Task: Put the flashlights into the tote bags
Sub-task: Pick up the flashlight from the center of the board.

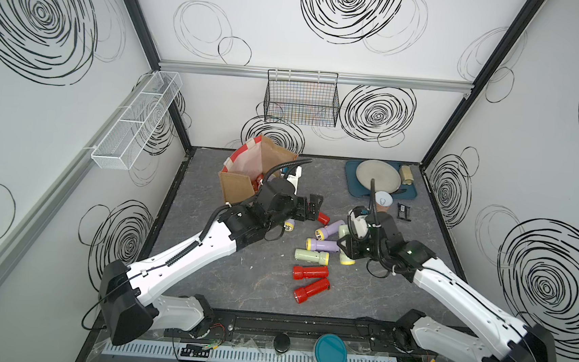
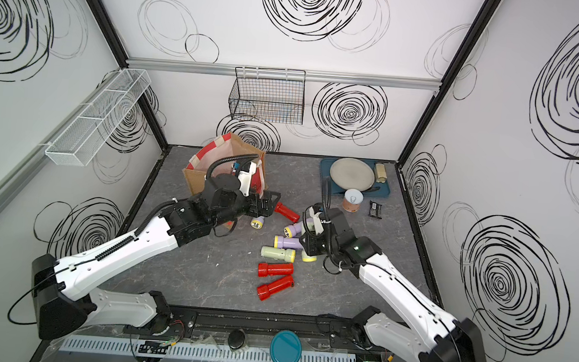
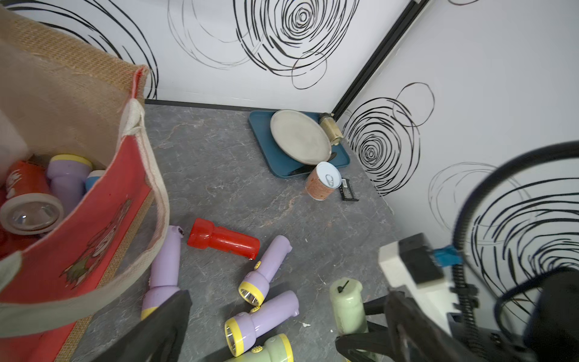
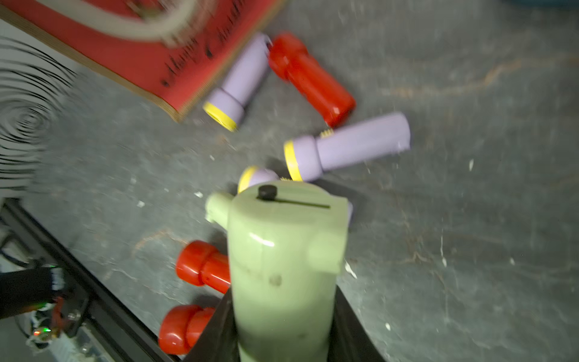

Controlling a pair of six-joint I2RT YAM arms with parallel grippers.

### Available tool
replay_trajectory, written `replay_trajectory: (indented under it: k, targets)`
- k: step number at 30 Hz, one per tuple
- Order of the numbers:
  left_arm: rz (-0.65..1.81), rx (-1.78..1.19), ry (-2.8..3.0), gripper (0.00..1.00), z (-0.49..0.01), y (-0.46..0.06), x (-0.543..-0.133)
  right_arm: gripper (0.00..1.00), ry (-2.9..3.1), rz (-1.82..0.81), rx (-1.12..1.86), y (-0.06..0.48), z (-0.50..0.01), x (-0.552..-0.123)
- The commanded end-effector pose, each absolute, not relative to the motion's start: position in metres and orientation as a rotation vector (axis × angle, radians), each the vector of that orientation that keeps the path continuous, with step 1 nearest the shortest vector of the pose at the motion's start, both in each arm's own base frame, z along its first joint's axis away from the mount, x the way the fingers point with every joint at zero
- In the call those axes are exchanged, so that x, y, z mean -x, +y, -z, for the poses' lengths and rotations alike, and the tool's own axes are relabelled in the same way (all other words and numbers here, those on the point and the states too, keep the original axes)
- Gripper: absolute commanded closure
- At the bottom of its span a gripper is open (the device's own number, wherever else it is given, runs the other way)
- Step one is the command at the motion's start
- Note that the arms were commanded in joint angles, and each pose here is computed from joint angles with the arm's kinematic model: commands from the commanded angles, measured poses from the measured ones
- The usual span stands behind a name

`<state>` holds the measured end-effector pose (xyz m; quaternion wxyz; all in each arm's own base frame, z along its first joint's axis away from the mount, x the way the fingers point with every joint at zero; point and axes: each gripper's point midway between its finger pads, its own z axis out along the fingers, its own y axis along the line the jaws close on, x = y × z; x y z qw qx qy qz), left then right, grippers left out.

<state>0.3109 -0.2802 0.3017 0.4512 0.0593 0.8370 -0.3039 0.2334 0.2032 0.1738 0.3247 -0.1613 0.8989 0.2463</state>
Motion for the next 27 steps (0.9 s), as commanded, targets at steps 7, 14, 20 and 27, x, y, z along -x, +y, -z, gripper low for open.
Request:
replay_trajectory:
  k: [7, 14, 20, 27]
  targets:
    - [1.187, -0.279, 1.892, 0.01, -0.371, -0.319, -0.286, 1.0, 1.889, -0.885, 0.45, 0.23, -0.3, -0.253]
    - [1.244, -0.35, 1.877, 0.01, -0.378, -0.334, -0.279, 1.0, 1.802, -0.947, 0.553, 0.252, -0.335, -0.259]
    - [1.233, -0.343, 1.874, 0.1, -0.377, -0.341, -0.285, 1.0, 1.776, -0.95, 0.614, 0.259, -0.344, -0.259]
    - [1.228, -0.336, 1.876, 0.24, -0.373, -0.349, -0.293, 1.0, 1.766, -0.964, 0.681, 0.265, -0.347, -0.254]
